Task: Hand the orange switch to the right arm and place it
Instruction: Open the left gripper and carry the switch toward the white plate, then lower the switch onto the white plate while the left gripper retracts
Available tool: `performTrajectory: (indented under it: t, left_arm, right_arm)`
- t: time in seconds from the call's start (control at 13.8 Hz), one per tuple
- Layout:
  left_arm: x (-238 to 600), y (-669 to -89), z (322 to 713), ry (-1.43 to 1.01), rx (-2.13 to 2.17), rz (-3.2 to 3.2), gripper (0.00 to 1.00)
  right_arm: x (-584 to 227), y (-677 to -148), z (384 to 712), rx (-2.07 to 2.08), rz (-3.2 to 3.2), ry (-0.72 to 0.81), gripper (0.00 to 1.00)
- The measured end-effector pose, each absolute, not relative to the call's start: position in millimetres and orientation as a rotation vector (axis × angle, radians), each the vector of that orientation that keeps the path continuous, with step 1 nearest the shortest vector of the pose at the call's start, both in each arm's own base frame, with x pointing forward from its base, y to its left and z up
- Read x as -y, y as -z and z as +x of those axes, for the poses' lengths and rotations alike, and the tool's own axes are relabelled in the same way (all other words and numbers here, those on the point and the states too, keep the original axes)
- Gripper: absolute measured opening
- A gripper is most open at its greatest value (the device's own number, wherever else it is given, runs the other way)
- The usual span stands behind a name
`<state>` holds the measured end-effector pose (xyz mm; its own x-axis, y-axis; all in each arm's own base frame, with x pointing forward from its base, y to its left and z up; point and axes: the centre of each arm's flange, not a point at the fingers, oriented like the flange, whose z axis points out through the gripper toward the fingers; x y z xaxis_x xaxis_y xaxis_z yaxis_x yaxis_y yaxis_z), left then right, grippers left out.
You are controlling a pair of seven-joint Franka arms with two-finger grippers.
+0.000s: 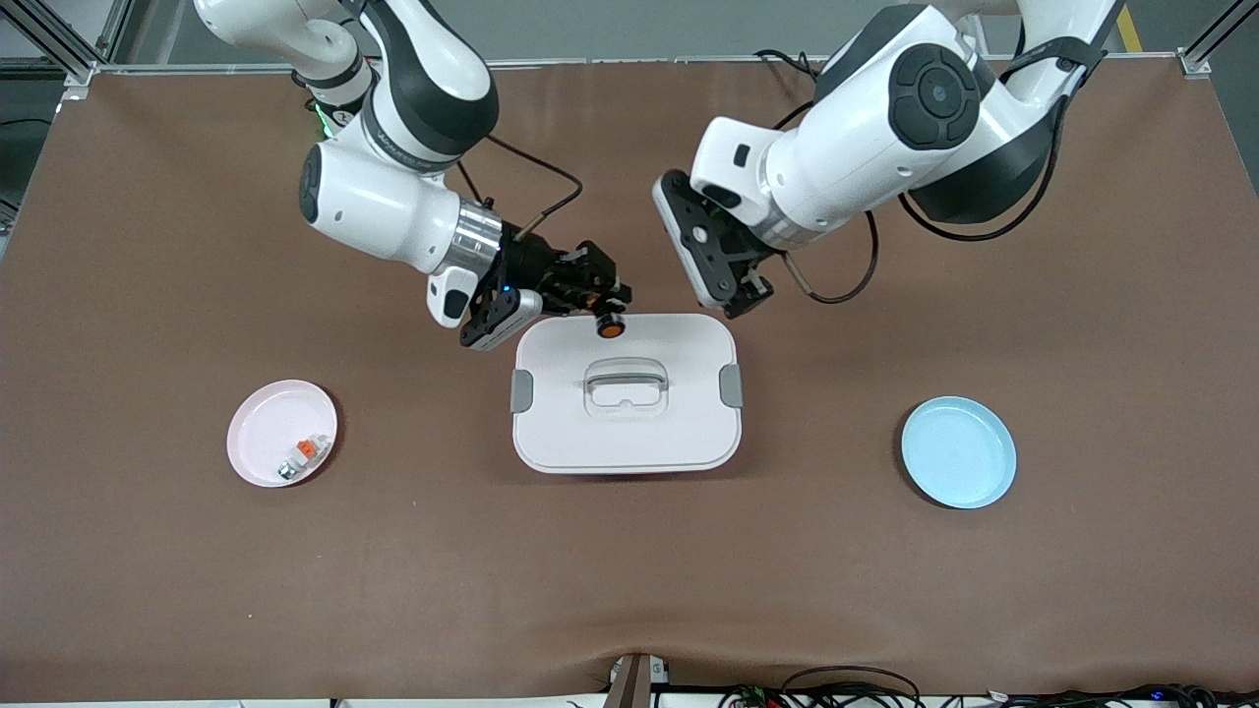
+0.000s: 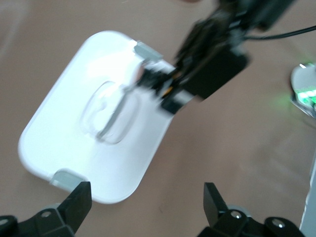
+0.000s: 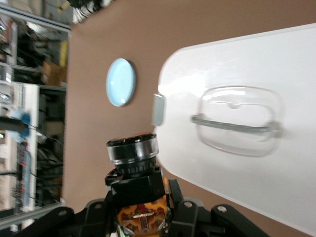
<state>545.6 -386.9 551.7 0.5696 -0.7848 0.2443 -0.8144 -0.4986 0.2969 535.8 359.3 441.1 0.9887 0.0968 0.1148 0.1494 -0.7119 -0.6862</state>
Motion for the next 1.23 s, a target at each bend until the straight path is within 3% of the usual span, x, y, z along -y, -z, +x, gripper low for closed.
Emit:
performTrajectory:
  t: [0.58, 0.94, 1.23]
  left_arm:
    - [323.0, -507.0, 588.3, -0.088, 0.711, 3.111, 1.00]
    - [198.2, -486.4, 650.2, -0.120, 0.446, 3.360, 1.00]
    - [115.4, -484.8, 672.0, -0.110, 0.282, 3.454, 1.00]
  right_arm:
    - [-202.6, -416.6, 584.4, 0.908, -2.571, 0.055, 0.41]
    - [-101.3, -404.1, 603.3, 1.295, -2.562, 0.073, 0.41]
    - [-32.9, -373.6, 612.7, 1.503, -2.543, 0.047, 0.41]
